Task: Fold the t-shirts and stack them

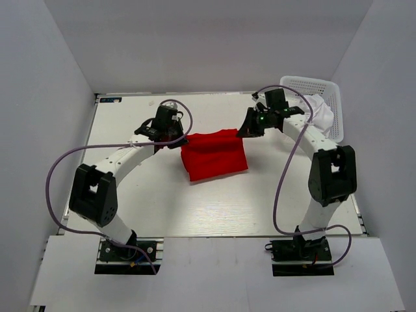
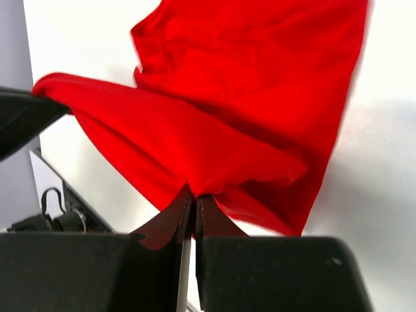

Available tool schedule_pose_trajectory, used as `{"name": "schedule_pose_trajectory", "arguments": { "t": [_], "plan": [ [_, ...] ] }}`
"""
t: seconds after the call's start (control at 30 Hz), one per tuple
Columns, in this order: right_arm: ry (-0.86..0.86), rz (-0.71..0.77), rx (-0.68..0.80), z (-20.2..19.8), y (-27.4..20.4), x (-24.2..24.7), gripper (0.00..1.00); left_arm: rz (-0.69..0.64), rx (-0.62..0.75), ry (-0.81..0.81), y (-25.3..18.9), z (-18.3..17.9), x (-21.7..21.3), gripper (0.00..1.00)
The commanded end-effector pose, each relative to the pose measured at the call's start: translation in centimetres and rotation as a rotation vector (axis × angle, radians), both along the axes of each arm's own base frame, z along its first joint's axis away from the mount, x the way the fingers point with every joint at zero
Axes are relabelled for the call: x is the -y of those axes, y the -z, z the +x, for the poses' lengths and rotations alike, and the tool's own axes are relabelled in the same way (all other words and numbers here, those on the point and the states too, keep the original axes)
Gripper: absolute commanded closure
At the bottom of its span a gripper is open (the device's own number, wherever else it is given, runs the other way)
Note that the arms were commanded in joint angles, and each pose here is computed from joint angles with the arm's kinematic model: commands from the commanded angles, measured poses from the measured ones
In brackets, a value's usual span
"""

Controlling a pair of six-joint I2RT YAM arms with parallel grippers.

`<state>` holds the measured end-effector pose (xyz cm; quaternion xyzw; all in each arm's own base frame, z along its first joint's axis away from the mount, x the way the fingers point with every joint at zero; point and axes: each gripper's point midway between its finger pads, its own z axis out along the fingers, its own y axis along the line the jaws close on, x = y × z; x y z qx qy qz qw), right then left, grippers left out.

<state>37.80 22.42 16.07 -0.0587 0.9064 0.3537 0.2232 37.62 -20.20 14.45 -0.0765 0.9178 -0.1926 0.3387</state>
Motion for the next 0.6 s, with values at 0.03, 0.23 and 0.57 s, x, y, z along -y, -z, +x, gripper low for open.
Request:
{"name": "schedule_pose_trajectory", "arguments": {
  "t": [0.03,0.23,0.57],
  "plan": [
    [0.043,0.024,0.008,4.4,0.6,0.4,1.0,0.042,0.05,-0.117,-0.6,4.0,-2.8,1.0],
    [0.073,0.104,0.084,10.9,1.2,-1.0,0.91,0.02,0.084,-0.136,1.2,9.9,-2.8,0.81],
    [0.068,0.109,0.225,12.9,0.0,-2.2,0.1,-0.009,0.105,-0.073,-0.5,13.0,-2.5,0.0]
  ]
}}
